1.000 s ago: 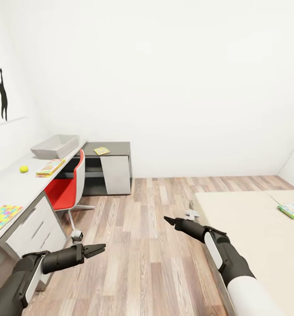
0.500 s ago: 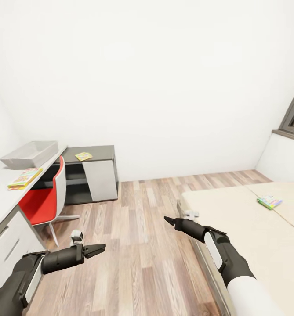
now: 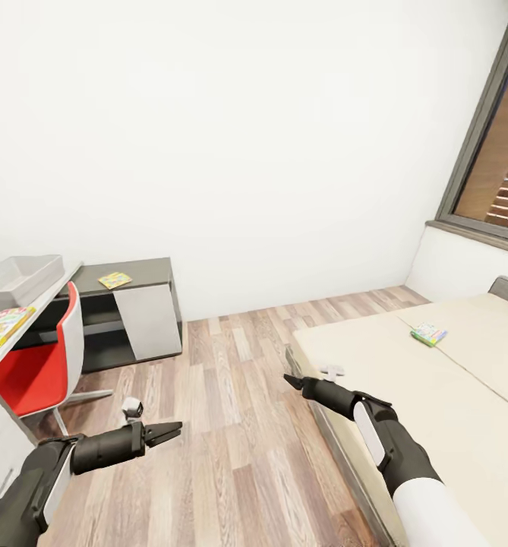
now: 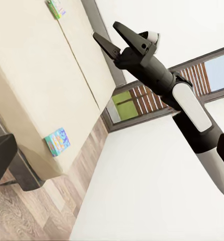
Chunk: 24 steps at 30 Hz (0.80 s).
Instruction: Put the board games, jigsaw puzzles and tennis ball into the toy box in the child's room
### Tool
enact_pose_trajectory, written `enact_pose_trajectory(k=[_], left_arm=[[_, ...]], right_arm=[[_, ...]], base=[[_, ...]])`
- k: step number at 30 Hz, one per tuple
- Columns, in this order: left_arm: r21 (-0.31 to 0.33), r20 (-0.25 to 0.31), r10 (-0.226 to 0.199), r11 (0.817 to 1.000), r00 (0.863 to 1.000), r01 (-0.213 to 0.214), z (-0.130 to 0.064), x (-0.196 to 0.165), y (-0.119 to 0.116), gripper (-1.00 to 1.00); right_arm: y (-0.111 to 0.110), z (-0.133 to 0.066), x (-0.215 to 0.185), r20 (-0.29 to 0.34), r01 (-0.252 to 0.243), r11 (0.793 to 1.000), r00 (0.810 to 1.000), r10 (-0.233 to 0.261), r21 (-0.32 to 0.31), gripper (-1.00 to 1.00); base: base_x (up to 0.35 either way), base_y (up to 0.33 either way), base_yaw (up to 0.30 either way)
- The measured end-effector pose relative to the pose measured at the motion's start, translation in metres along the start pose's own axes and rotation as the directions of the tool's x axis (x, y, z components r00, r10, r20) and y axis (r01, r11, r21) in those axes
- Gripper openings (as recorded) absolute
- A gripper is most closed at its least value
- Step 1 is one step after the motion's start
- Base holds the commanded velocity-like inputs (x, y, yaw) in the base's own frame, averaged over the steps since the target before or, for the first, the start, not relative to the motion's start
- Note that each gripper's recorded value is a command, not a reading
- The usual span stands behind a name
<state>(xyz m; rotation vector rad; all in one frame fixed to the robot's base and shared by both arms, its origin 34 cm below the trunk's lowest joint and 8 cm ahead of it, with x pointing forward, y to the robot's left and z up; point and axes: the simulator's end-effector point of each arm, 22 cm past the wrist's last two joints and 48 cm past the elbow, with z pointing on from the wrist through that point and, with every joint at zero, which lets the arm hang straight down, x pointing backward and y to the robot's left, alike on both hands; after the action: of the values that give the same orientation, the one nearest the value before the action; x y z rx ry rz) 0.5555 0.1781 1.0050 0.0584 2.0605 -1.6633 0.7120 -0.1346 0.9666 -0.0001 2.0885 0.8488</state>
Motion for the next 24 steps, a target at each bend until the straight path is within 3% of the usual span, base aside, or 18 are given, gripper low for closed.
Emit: enact_pose_trajectory(k=[24], left_arm=[[0.001, 0.01, 0.017, 1.0, 1.0, -0.017, -0.0031, -0.0046, -0.0067, 1.0]], right_arm=[[0.0054, -0.0052, -0.0095, 0.017, 0.002, 1.0, 1.0, -0.002, -0.008, 1.0]], base=[[0.0, 0.037, -0.256]])
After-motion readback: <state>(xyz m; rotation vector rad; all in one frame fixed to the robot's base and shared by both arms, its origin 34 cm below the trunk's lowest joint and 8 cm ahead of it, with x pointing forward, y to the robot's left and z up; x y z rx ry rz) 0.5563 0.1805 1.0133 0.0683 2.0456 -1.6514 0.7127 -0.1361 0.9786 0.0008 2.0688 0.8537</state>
